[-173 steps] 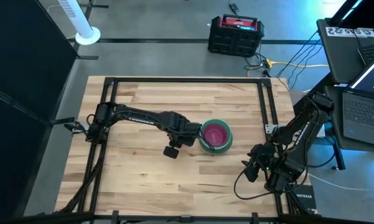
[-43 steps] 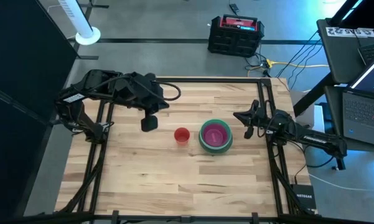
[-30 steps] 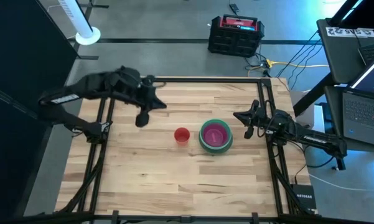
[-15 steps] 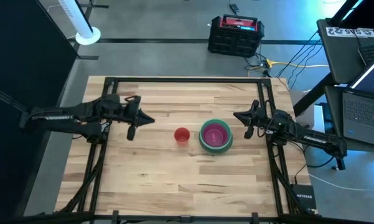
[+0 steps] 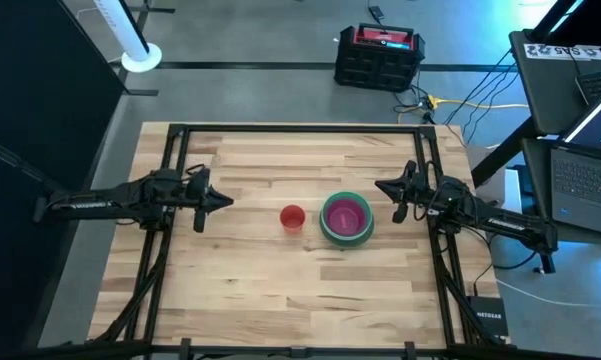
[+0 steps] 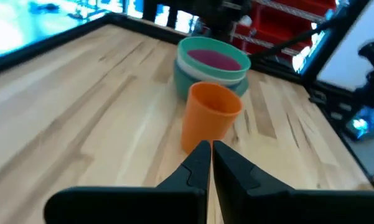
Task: Nest bowls inside each other
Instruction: Return to Home Position
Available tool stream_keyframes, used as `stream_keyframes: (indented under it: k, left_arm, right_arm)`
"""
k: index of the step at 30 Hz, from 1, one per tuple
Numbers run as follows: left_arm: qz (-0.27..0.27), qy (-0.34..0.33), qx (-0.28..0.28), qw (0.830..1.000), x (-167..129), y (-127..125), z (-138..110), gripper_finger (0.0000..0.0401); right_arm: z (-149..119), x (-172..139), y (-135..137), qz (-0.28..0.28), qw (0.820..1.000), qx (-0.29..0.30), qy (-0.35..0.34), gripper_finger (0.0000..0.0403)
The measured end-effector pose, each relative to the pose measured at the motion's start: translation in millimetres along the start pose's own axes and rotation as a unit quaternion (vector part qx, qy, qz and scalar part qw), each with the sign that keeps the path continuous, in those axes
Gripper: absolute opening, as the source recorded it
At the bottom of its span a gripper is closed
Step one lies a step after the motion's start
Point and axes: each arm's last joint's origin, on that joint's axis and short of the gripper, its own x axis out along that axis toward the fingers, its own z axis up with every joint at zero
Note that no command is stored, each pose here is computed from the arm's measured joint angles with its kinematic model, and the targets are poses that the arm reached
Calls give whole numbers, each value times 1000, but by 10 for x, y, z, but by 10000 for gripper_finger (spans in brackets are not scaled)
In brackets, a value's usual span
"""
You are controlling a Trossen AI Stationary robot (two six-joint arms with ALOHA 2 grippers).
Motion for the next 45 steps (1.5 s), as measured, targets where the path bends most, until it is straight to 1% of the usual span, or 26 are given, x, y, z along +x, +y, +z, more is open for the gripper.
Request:
stream_keyframes:
  k: [1,3,5,11,19,22,45]
  left_arm:
    - [2,-4,-11,1000,-12,16,-59,0]
    - [2,-13,-9,1000,-33,38,-147,0]
    - [0,-23,17,1000,-54,51,-201,0]
    - [1,-75,80,994,-87,60,-232,0]
    - [11,-141,154,978,-119,73,-264,0]
    - [27,-142,161,976,-117,83,-267,0]
    - [25,-138,158,977,-113,79,-273,0]
  right_arm:
    - [0,0,0,0,1000,0,0,1]
    - [0,0,0,0,1000,0,0,1]
    - [0,0,0,0,1000,0,0,1]
    - [0,0,0,0,1000,0,0,1]
    - [0,0,0,0,1000,0,0,1]
    - [0,0,0,0,1000,0,0,1]
    - [0,0,0,0,1000,0,0,1]
